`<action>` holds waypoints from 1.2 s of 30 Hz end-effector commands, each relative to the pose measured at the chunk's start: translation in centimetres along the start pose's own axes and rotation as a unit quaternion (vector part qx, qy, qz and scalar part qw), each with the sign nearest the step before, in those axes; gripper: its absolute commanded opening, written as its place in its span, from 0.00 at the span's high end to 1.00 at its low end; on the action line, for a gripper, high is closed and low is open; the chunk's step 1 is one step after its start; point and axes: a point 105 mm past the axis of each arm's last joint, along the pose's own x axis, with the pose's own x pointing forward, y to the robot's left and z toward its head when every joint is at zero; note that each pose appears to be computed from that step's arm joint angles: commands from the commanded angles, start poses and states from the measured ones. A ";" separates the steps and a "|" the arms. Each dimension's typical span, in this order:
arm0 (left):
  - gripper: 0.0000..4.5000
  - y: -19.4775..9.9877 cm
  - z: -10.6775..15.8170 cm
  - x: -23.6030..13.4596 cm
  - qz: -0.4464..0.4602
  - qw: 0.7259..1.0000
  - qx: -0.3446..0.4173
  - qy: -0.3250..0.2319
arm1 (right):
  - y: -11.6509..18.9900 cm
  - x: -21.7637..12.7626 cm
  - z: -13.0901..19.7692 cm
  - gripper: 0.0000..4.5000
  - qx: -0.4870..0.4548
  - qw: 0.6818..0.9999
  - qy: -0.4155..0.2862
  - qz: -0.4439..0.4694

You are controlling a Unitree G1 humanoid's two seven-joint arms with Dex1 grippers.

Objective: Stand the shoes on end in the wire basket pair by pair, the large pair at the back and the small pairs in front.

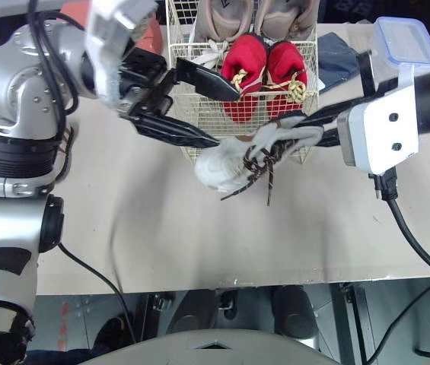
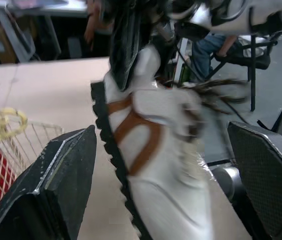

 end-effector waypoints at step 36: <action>0.44 3.1 -3.6 0.9 0.079 0.994 -0.040 0.069 | -5.2 -0.6 3.6 1.00 -0.329 0.930 -0.040 -0.161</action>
